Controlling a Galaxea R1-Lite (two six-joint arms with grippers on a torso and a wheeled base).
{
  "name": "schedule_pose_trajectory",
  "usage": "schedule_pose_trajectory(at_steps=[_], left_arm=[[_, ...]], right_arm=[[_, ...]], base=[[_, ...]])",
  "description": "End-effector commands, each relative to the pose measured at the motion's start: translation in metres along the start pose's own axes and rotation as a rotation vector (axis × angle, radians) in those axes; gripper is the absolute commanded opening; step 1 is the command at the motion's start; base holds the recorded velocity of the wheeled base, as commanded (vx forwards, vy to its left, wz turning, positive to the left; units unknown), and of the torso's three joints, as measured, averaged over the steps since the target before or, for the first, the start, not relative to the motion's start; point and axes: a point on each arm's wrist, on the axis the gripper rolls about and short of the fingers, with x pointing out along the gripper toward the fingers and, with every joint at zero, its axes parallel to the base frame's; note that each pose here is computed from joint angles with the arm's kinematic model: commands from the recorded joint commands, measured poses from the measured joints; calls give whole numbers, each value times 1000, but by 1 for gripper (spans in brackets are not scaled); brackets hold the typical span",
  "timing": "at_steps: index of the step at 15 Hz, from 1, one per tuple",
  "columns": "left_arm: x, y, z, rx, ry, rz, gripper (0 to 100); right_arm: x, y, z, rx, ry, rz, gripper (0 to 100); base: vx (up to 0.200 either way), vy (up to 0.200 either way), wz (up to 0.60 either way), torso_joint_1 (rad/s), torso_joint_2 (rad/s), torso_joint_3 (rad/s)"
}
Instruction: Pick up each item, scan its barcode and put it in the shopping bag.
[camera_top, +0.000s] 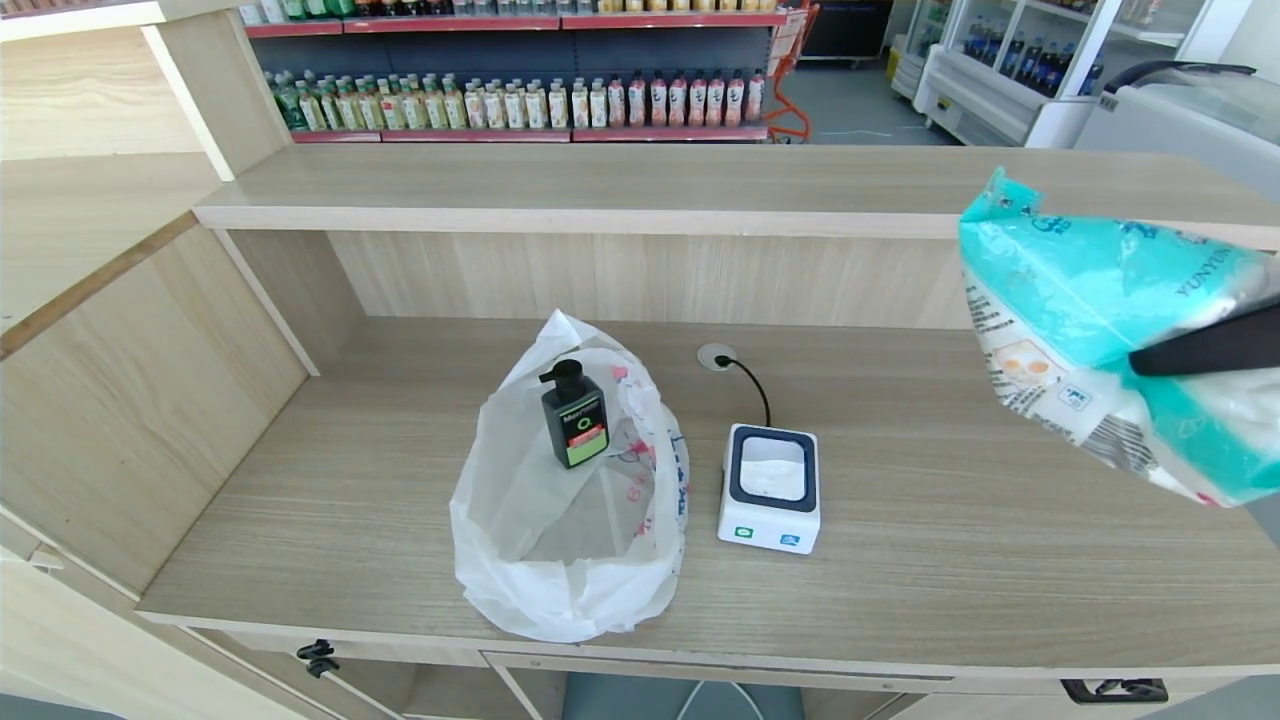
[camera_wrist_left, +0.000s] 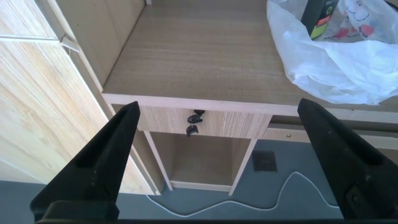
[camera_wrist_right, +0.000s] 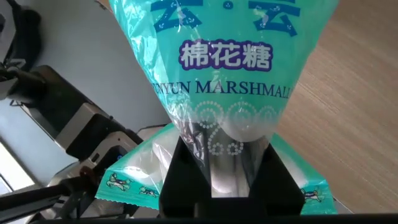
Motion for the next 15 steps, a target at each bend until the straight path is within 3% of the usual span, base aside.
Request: schedule_pose_trajectory(at_steps=[1,8,10,14,15], left_arm=[[0,0,0,0,2,0,100],[0,0,0,0,2,0,100],[0,0,0,0,2,0,100],[0,0,0,0,2,0,100],[0,0,0,0,2,0,100]], right_arm=[[6,-2,3,-1,7,2,0],[25,-2,12,-131,-148,13,0],[54,-8,5,-151,-164,19,0],[138,-31,-9,-273,-534,1,0],[156,-35,-13,-302,-570,-6,0]], base=[[0,0,600,2,2,2],[0,0,600,0,4,2],[0,0,0,0,0,0],[0,0,0,0,0,0],[0,0,0,0,0,0]])
